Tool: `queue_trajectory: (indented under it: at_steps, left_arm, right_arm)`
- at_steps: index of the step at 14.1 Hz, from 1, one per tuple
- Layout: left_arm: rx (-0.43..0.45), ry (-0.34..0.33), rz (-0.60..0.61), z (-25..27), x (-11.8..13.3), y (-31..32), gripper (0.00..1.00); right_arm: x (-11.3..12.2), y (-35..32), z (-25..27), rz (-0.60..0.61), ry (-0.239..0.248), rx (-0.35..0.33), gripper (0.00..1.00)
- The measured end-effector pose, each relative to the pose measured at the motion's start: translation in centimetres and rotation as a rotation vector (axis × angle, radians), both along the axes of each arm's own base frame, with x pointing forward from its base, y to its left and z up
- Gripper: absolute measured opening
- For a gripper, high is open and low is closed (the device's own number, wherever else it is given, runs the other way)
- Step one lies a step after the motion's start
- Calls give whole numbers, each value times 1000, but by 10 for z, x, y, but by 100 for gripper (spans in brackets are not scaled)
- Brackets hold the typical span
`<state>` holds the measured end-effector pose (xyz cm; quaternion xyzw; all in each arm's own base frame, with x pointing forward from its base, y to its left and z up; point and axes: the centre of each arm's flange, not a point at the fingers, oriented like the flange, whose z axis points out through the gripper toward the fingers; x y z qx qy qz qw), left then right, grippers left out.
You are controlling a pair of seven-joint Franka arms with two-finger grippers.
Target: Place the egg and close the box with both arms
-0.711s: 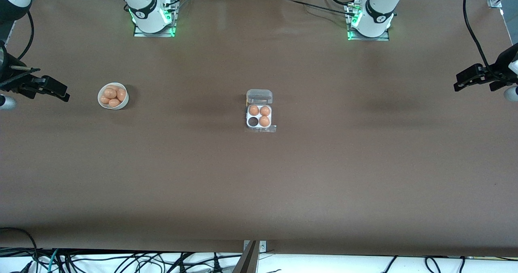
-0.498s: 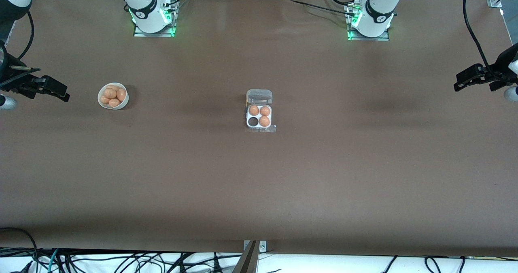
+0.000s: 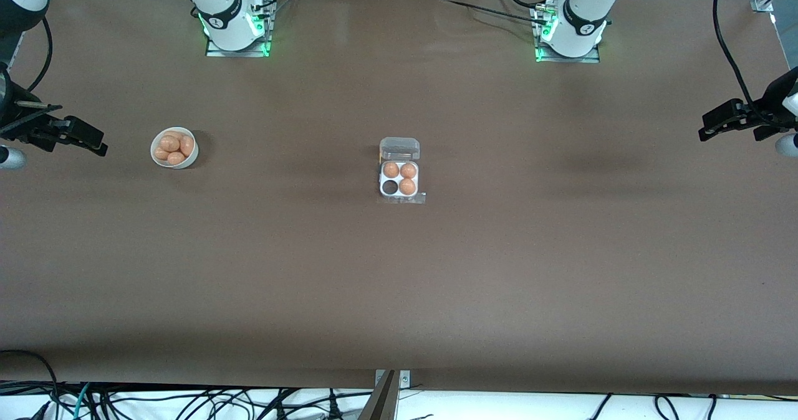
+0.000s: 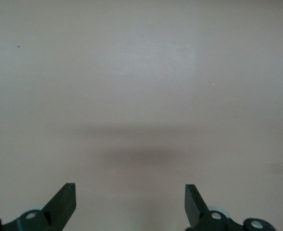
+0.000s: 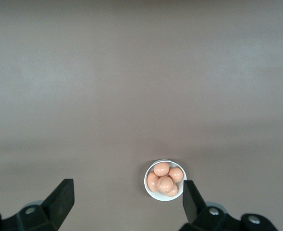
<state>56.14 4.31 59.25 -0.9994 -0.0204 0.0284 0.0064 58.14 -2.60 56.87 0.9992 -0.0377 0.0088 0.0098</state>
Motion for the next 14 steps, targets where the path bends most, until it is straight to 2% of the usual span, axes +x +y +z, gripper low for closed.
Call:
queue_trajectory:
  at_steps: [14]
  left_arm:
    - [0,13,6,-7,3,3,100]
  right_arm:
    - [0,0,0,0,4,0,100]
